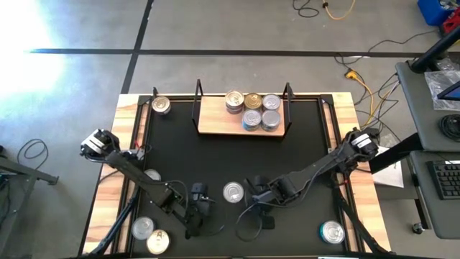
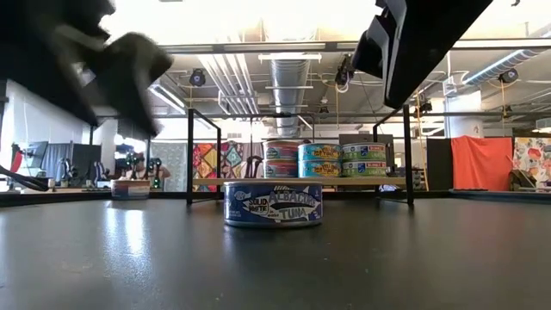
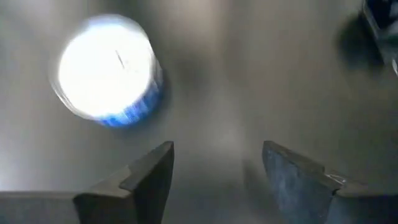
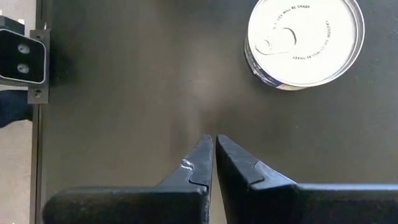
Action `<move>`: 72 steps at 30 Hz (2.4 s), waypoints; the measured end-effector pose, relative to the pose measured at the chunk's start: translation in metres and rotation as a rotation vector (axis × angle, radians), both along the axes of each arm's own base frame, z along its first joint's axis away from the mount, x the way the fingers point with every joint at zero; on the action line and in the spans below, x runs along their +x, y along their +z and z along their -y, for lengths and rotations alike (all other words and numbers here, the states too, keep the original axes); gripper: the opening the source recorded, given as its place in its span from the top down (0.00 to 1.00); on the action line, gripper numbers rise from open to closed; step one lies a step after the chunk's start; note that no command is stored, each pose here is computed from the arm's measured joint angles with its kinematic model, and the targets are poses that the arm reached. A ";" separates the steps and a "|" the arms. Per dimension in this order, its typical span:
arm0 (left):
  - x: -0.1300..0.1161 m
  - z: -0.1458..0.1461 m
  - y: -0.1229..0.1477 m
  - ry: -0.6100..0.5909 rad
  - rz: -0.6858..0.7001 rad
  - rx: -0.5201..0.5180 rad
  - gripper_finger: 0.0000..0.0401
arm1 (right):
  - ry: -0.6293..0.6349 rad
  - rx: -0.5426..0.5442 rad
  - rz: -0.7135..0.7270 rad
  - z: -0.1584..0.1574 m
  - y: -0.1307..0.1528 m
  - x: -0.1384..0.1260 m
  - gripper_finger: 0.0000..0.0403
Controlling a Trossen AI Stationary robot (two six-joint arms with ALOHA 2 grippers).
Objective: Stack canned seafood by type on shelf
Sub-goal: Put the blue tuna can on the shelf
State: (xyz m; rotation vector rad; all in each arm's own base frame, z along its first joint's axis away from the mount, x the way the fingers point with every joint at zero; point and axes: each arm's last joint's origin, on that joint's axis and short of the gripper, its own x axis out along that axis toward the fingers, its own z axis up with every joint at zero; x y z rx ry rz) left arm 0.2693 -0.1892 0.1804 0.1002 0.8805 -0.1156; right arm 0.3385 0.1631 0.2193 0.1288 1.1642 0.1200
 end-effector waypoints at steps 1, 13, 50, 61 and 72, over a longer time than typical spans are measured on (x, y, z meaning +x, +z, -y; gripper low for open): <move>-0.002 -0.001 -0.004 0.007 -0.026 -0.020 0.42 | 0.000 0.000 0.000 0.000 0.000 0.000 0.97; -0.024 -0.021 -0.039 -0.044 0.083 -0.213 0.04 | -0.012 -0.021 0.026 0.002 0.000 0.002 0.97; 0.009 -0.086 -0.091 0.043 0.141 -0.080 0.04 | -0.190 -0.116 -0.126 0.041 -0.079 0.027 0.97; 0.044 -0.082 -0.106 0.149 0.207 -0.082 0.04 | -0.156 -0.093 -0.033 0.043 -0.078 0.040 0.97; 0.060 -0.081 -0.103 0.104 0.249 -0.051 0.03 | -0.181 -0.083 -0.054 0.056 -0.081 0.046 0.97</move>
